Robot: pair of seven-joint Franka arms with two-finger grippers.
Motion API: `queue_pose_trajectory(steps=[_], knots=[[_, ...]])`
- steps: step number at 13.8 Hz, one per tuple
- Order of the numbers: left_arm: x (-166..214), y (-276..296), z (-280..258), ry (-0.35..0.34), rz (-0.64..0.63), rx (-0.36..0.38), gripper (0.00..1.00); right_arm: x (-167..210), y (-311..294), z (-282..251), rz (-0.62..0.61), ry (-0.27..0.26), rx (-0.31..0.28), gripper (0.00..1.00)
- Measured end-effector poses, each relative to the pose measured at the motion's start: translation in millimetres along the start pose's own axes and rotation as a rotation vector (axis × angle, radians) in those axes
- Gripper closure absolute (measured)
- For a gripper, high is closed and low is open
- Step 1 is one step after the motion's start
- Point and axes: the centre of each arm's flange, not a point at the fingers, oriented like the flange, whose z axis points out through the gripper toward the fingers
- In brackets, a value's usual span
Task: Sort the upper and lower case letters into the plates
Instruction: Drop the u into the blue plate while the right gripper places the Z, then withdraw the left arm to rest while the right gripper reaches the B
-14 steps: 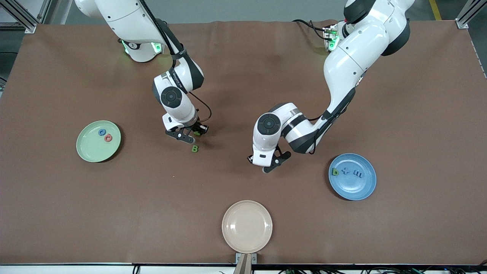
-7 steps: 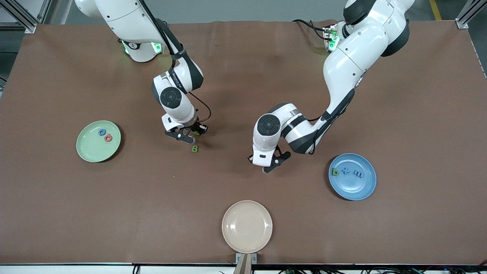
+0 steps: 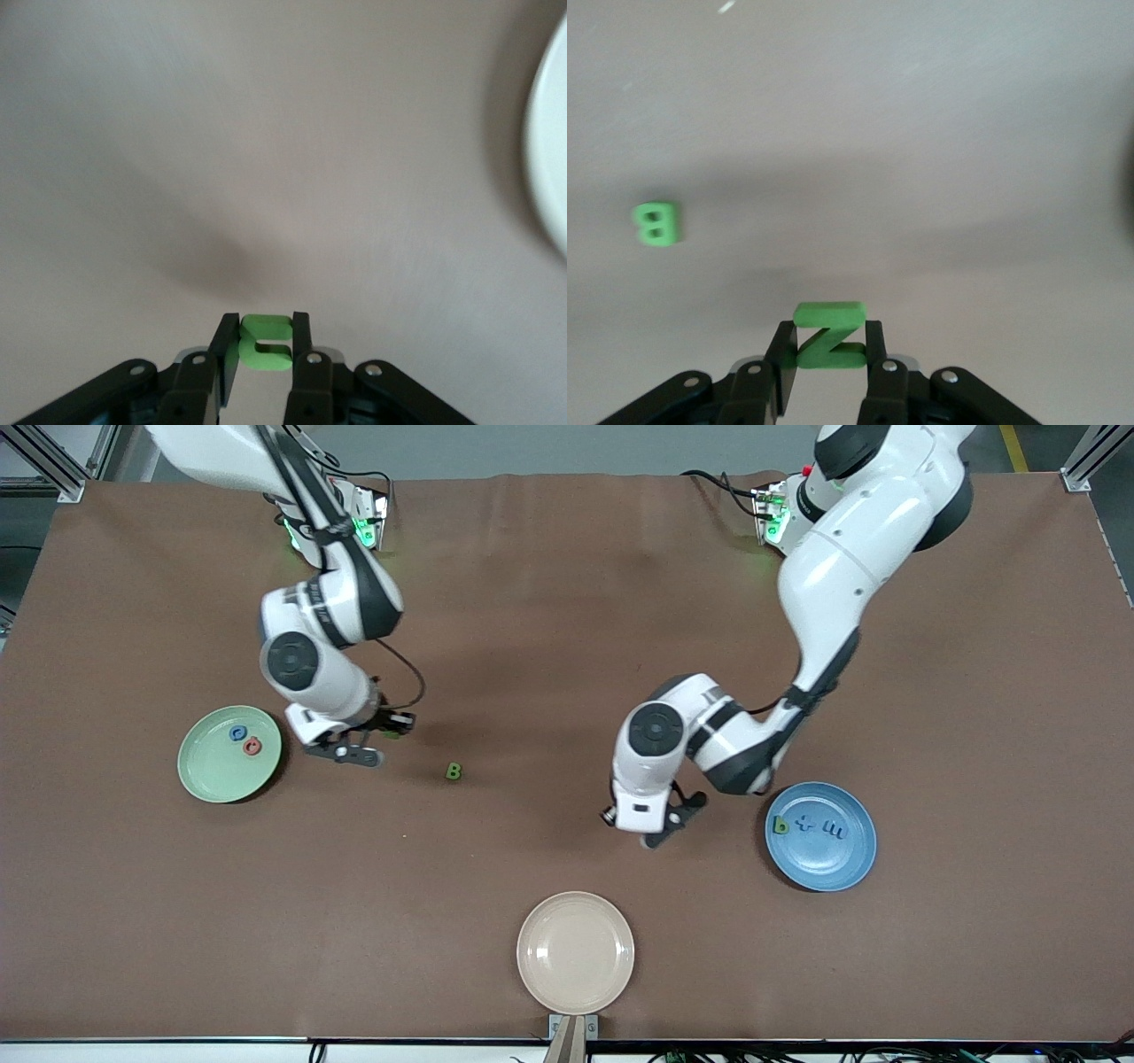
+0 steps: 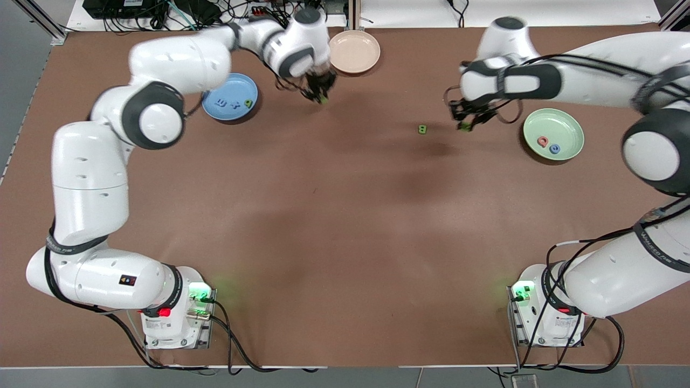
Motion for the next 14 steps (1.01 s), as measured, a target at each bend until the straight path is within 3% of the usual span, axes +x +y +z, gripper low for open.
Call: queue_pose_trajectory(steps=[4, 8, 11, 14], knots=[[82, -45, -48, -0.032, 0.105, 0.039, 0.72, 18, 92, -4, -0.102, -0.006, -0.017, 0.65], [154, -118, -24, -0.091, 0.28, 0.084, 0.72, 36, 219, -1, -0.218, -0.005, 0.014, 0.65], [195, -168, 1, -0.057, 0.384, 0.154, 0.72, 39, 285, 0, -0.261, 0.042, 0.008, 0.65], [217, -191, 9, -0.038, 0.426, 0.133, 0.72, 42, 321, 27, -0.257, 0.076, 0.002, 0.65]])
